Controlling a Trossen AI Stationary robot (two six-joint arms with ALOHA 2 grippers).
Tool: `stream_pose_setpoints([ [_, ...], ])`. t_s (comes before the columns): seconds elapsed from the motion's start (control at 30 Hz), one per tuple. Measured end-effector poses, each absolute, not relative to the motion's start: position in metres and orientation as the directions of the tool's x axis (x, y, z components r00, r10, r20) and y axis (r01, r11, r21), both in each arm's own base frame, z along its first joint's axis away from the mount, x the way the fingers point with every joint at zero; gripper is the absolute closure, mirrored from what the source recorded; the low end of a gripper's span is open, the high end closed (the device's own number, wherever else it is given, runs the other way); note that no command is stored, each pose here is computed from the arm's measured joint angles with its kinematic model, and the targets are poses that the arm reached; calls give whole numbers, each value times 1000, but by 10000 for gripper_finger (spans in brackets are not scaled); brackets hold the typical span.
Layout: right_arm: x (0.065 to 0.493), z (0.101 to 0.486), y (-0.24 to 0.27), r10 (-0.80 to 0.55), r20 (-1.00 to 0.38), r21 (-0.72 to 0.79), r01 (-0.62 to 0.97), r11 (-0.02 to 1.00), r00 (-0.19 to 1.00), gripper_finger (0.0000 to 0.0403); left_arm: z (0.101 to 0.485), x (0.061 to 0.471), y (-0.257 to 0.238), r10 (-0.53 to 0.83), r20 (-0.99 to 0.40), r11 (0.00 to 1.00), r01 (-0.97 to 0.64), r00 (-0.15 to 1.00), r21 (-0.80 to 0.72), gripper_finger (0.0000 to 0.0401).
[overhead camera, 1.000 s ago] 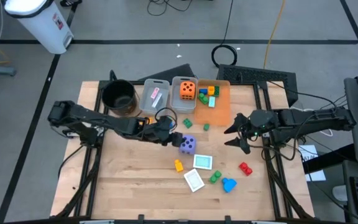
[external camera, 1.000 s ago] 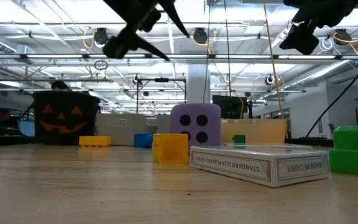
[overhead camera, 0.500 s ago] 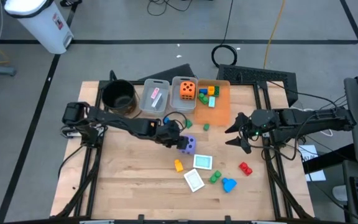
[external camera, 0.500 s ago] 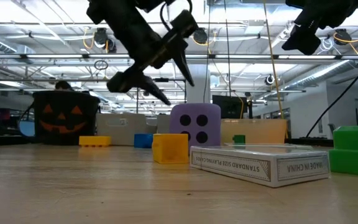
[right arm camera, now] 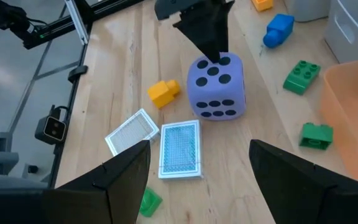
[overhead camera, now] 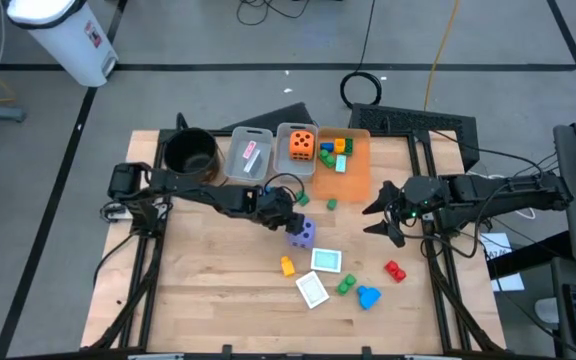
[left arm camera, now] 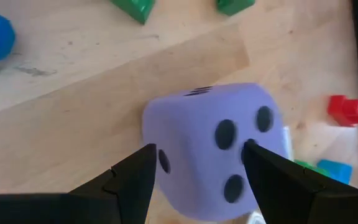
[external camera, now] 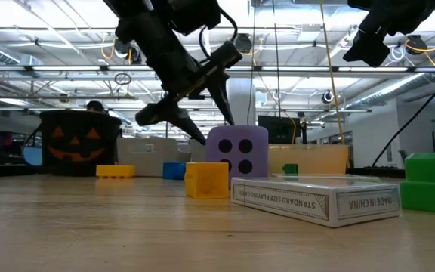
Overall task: Pick & Place Toys
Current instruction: Put the purple dice into the right gray bin
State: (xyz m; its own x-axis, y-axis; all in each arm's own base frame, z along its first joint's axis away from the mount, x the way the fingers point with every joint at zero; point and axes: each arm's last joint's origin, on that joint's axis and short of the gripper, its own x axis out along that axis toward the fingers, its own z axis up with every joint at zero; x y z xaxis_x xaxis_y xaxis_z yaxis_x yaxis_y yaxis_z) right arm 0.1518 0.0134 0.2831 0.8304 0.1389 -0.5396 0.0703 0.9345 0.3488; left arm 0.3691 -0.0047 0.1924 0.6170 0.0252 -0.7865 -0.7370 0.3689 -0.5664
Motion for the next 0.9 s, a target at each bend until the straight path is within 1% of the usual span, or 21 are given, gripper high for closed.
stream_pose_setpoints([
  [0.2, 152, 283, 13, 139, -540, 349, 70, 935, 830, 138, 187, 372, -3, -40, -789, 383, -720, 613, -579, 155],
  [0.33, 152, 283, 13, 137, -540, 343, 68, 937, 830, 138, 187, 376, -3, -56, -762, 412, -681, 645, -606, 155],
  [0.43, 152, 283, 13, 136, -541, 333, 62, 941, 830, 138, 185, 381, -3, -57, -743, 417, -660, 667, -625, 155],
  [0.7, 152, 283, 13, 136, -541, 329, 61, 942, 830, 138, 167, 387, -4, -155, -748, 391, -655, 646, -647, 155],
  [0.9, 152, 283, 13, 135, -541, 329, 61, 942, 830, 138, 163, 392, -4, -158, -729, 371, -644, 666, -669, 155],
])
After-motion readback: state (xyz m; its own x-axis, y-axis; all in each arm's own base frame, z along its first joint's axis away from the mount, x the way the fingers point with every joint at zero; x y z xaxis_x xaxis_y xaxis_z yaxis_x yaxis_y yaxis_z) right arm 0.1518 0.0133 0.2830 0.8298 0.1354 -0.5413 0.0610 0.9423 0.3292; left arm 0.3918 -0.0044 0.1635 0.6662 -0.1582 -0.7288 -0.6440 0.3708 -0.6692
